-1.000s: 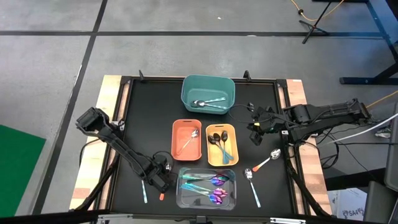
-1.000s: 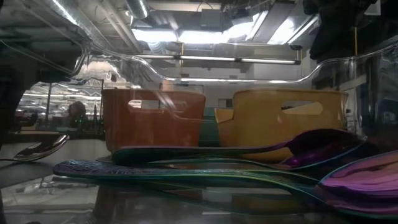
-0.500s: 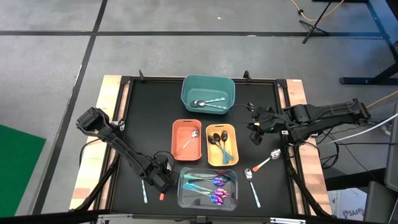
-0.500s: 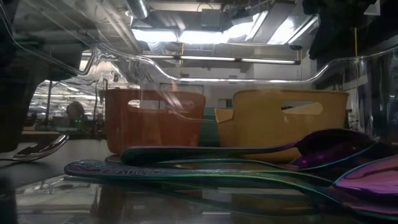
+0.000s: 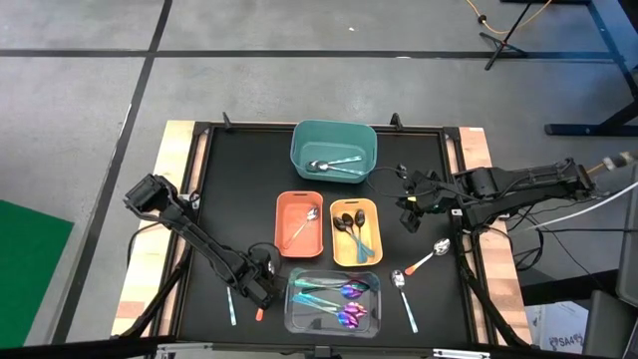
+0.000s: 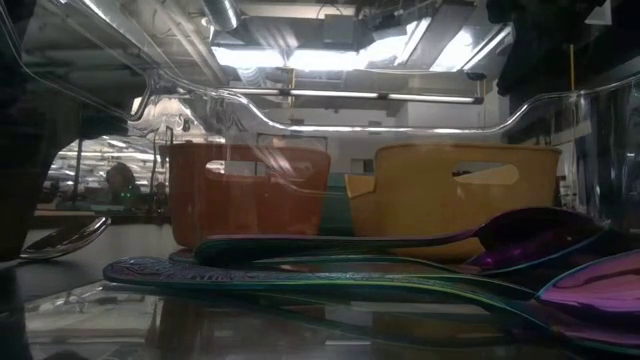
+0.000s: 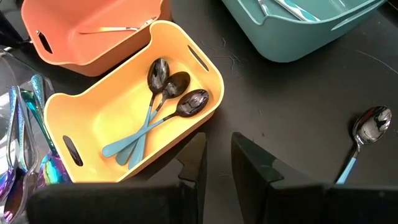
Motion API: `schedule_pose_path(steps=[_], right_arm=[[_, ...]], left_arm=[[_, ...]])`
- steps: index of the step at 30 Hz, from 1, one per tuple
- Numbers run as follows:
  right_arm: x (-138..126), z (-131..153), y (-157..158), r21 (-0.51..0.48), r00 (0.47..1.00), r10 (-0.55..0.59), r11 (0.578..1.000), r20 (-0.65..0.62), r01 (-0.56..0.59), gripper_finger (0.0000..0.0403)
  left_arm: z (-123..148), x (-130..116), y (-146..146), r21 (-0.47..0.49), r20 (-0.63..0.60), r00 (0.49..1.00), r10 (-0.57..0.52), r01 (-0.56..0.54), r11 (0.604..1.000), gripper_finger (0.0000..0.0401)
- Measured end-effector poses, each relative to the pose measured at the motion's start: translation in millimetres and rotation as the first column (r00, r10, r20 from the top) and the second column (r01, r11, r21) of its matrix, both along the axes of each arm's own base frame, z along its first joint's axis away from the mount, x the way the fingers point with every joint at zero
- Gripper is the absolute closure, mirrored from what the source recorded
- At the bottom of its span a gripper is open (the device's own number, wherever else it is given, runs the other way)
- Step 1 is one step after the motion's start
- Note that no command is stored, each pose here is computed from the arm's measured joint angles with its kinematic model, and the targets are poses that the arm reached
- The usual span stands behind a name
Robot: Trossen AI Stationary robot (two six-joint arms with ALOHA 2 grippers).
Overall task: Sort silverware by color (type)
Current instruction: Put the orange spoon into the orange bin
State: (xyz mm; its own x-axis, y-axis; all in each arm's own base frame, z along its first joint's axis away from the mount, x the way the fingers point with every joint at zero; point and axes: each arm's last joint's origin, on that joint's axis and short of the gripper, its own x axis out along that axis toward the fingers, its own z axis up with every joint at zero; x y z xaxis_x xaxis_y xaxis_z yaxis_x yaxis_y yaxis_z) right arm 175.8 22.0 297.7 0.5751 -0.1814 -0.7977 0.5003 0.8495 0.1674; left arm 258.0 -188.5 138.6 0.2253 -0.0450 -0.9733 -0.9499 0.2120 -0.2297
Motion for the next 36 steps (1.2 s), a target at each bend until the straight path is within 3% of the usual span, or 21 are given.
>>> schedule_pose_path(steps=[5,14,25,36], right_arm=[[0.0,0.0,0.0,0.0,1.0,0.0,1.0,0.0,0.0,0.0338],[0.0,-0.1,0.0,0.0,1.0,0.0,1.0,0.0,0.0,0.0338],[0.0,0.0,0.0,0.0,1.0,0.0,1.0,0.0,0.0,0.0338],[0.0,-0.1,0.0,-0.006,1.0,0.009,1.0,-0.002,-0.009,0.0338]], left_arm=[[-0.2,1.2,1.8,-0.009,-0.008,1.0,0.01,-0.01,1.0,0.0341],[-1.1,0.2,2.3,-0.001,-0.017,1.0,0.01,-0.011,1.0,0.0393],[0.8,-1.5,3.5,0.007,-0.022,1.0,0.006,-0.006,1.0,0.0398],[40.6,-18.0,13.8,0.032,0.039,0.999,-0.002,0.001,1.0,0.04]])
